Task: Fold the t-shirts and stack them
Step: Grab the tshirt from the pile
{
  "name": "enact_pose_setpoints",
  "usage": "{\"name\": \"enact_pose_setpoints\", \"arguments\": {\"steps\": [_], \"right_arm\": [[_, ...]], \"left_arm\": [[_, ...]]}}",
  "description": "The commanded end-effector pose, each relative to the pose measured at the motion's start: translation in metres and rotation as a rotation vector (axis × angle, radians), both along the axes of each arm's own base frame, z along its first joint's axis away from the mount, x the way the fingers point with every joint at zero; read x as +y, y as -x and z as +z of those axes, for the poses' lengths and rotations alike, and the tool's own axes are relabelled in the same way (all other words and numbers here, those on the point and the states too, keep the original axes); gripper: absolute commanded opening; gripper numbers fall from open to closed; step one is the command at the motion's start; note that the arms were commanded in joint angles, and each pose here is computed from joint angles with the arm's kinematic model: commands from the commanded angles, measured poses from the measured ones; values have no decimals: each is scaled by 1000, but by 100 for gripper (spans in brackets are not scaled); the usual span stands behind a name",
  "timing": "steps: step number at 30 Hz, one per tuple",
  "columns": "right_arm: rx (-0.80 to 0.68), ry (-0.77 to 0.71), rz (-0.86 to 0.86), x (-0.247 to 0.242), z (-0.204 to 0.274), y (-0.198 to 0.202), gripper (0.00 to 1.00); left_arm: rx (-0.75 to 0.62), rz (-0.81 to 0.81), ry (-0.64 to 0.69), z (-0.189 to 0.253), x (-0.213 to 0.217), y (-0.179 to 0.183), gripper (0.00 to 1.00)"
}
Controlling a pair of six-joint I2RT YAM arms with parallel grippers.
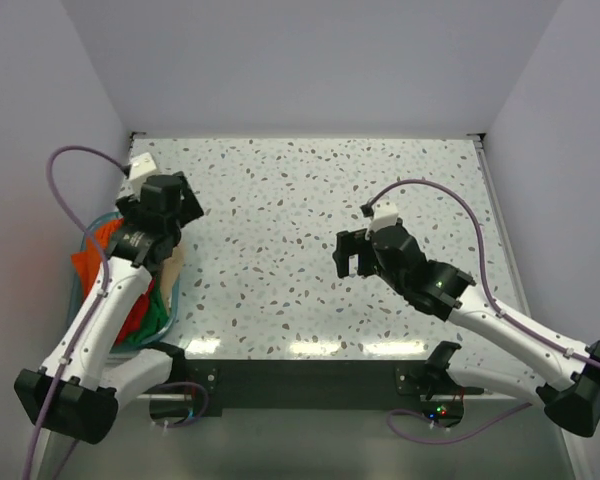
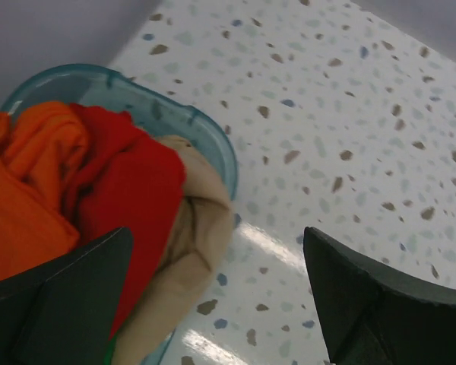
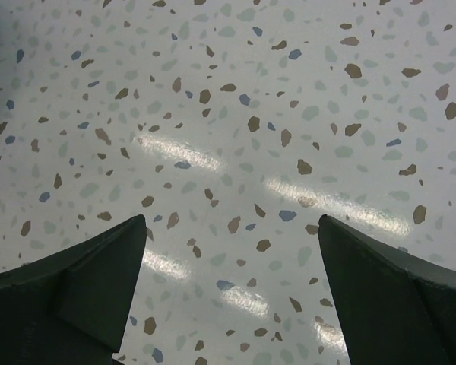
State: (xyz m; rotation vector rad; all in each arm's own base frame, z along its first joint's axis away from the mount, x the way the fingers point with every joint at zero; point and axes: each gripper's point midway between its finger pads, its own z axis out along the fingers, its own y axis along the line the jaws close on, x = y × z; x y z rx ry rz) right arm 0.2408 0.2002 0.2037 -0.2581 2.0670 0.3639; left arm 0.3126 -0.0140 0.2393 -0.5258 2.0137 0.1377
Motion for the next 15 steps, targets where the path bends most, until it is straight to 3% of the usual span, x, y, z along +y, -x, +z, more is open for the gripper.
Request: {"name": "enact_pose_setpoints", "arguments": {"steps": [1,8,15], "right_arm": [[6,-37,65,15,7,3,99],[34,-45,100,22,0,7,99],[44,-48,112,23,-2,9,99]], "left_arm": [[29,253,-25,5,68,31,99],[83,573,-26,-16,152,63,97],[128,666,49,-45,175,61,92]]}}
